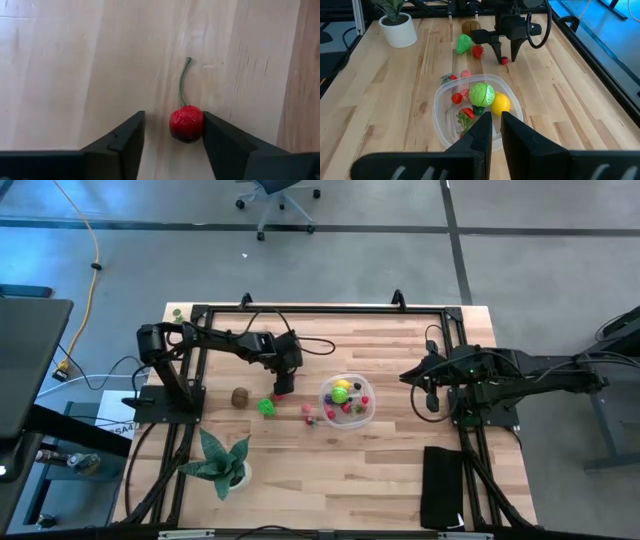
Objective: Pick and placing Produce into tupperware
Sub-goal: Put the red cherry into the transparent container, then put the pink peach into the transparent container
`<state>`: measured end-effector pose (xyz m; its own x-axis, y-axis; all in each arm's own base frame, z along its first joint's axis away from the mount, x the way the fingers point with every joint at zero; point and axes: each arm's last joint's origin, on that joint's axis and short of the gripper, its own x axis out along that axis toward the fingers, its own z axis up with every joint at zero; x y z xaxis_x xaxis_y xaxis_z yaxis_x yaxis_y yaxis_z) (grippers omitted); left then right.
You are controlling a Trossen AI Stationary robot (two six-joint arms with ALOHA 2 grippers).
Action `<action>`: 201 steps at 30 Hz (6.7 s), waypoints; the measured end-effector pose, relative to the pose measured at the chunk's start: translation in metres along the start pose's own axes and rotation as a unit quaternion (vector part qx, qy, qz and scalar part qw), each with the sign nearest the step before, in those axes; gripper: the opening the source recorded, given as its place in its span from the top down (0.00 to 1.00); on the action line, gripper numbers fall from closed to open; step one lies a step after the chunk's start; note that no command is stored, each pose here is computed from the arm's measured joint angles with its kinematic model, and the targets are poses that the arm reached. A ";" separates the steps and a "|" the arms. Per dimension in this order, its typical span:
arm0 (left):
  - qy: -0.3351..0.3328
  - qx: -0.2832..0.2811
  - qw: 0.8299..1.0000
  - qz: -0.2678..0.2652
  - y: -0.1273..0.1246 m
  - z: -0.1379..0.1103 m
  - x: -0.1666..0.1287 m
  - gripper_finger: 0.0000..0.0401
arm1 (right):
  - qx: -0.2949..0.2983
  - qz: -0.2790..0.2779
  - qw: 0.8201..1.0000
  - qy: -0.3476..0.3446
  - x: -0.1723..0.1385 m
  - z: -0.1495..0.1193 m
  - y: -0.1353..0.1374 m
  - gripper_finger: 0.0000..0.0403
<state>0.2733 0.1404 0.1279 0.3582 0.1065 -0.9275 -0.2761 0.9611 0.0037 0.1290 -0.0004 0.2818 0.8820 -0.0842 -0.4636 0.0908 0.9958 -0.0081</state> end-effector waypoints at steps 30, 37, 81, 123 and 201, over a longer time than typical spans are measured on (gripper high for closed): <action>-0.080 0.002 0.996 -0.044 0.001 0.017 -0.003 0.76 | 0.000 0.000 1.000 0.000 0.000 0.000 0.000 0.93; -0.152 0.021 0.987 -0.045 0.002 0.038 -0.022 0.76 | 0.000 0.000 1.000 0.000 0.000 0.000 0.000 0.93; -0.177 0.096 0.979 -0.037 -0.076 0.080 -0.014 0.76 | 0.000 0.000 1.000 0.000 0.000 0.000 0.000 0.93; -0.093 0.063 0.992 -0.060 -0.090 0.020 -0.040 0.67 | 0.000 0.000 1.000 0.000 0.000 0.000 0.000 0.93; -0.151 0.077 0.984 -0.048 -0.092 0.030 -0.035 0.78 | 0.000 0.000 1.000 0.000 0.000 0.000 0.000 0.93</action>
<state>0.3129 0.0559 0.1712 0.6315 0.0625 -0.7728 -0.0988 0.9951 -0.0003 0.1291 -0.0003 0.2818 0.8821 -0.0840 -0.4635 0.0906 0.9959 -0.0081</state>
